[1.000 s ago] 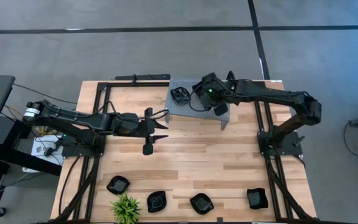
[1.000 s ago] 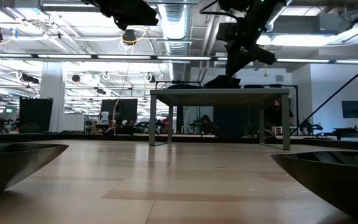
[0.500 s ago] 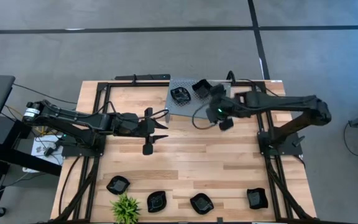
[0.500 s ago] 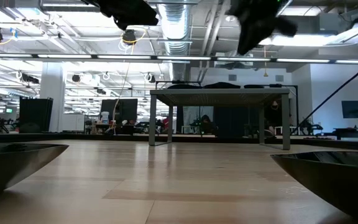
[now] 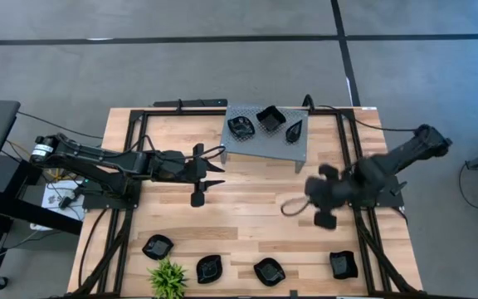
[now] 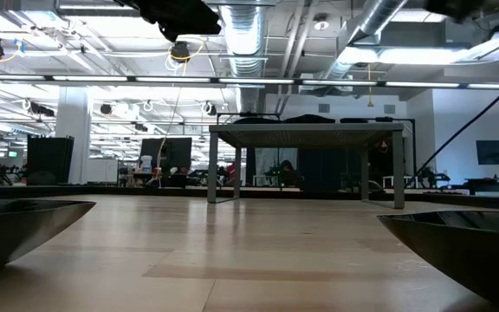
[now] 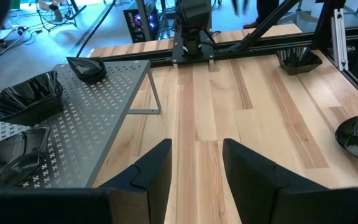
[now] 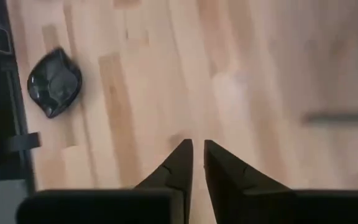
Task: Pick & Place Mini shaped plates
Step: Stack the distorted square plate on the other distorted square plates on the shelf
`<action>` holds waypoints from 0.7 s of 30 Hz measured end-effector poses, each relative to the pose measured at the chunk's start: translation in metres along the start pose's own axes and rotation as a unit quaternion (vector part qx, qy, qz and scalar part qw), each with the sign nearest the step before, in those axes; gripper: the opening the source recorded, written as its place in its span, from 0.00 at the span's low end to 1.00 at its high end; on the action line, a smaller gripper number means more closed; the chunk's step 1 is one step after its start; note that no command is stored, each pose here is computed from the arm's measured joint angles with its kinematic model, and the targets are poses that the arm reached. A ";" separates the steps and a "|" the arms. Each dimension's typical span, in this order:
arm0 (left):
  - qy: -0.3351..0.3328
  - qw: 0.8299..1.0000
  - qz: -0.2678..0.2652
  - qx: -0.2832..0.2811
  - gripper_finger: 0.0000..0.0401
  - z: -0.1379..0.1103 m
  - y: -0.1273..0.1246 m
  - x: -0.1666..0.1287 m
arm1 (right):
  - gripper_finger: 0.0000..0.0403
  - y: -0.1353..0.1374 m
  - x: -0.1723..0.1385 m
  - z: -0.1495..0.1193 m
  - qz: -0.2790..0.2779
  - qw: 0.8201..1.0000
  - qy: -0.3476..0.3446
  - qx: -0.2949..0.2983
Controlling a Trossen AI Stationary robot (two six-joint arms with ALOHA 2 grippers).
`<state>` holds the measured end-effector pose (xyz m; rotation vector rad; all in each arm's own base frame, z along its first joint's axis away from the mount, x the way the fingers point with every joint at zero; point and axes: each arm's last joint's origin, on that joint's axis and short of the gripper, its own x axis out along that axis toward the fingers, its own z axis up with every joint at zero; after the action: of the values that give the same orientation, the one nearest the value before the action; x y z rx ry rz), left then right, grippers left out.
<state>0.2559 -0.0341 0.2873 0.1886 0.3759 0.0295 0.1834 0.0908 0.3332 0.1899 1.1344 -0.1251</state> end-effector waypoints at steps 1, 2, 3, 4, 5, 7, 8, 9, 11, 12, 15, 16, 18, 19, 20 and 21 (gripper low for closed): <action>0.000 1.000 0.000 0.000 0.36 0.000 0.000 0.000 | 0.09 0.006 0.008 -0.007 0.001 1.000 0.010 0.022; 0.000 1.000 0.000 0.000 0.36 0.000 0.000 0.000 | 0.09 0.013 0.016 -0.015 0.005 0.999 0.022 0.043; 0.000 1.000 0.000 0.000 0.36 0.000 0.000 0.000 | 0.09 0.020 0.025 -0.022 0.007 0.997 0.039 0.064; 0.000 1.000 0.000 0.000 0.36 0.000 0.000 0.000 | 0.09 0.026 0.033 -0.029 0.011 0.995 0.058 0.086; 0.000 1.000 0.000 0.000 0.36 0.000 0.000 0.000 | 0.10 0.032 0.041 -0.036 0.012 0.992 0.076 0.105; 0.000 1.000 0.000 0.000 0.36 0.000 0.000 0.000 | 0.11 0.044 0.053 -0.048 0.009 0.984 0.106 0.141; 0.000 1.000 0.000 0.000 0.36 0.000 0.000 0.000 | 0.12 0.050 0.060 -0.054 0.001 0.980 0.121 0.159; 0.000 1.000 0.000 0.000 0.36 0.000 0.000 0.000 | 0.12 0.055 0.066 -0.059 -0.008 0.975 0.136 0.175; 0.000 1.000 0.000 0.000 0.36 0.000 0.000 0.000 | 0.14 0.067 0.078 -0.068 -0.020 0.964 0.177 0.195; 0.000 1.000 0.000 0.000 0.36 0.000 0.000 0.000 | 0.15 0.073 0.082 -0.072 -0.021 0.958 0.201 0.203; 0.000 1.000 0.000 0.000 0.36 0.000 0.000 0.000 | 0.17 0.090 0.100 -0.083 -0.031 0.933 0.275 0.230; 0.000 1.000 0.000 0.001 0.36 0.000 0.000 0.000 | 0.18 0.095 0.106 -0.087 -0.036 0.923 0.297 0.242; -0.002 1.000 0.000 0.002 0.36 0.000 0.000 0.000 | 0.19 0.105 0.119 -0.093 -0.037 0.908 0.332 0.255; -0.006 1.000 0.001 0.005 0.36 0.001 0.000 0.000 | 0.20 0.111 0.126 -0.096 -0.032 0.902 0.346 0.258; -0.009 1.000 0.001 0.013 0.36 0.002 0.000 0.000 | 0.21 0.116 0.133 -0.098 -0.025 0.896 0.360 0.260; -0.013 1.000 0.002 0.022 0.36 0.002 0.001 0.000 | 0.22 0.122 0.139 -0.100 -0.018 0.889 0.375 0.262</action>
<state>0.2569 -0.0339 0.2897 0.2336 0.3509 0.0236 0.1764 0.2305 0.1763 0.7474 1.8622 -0.4171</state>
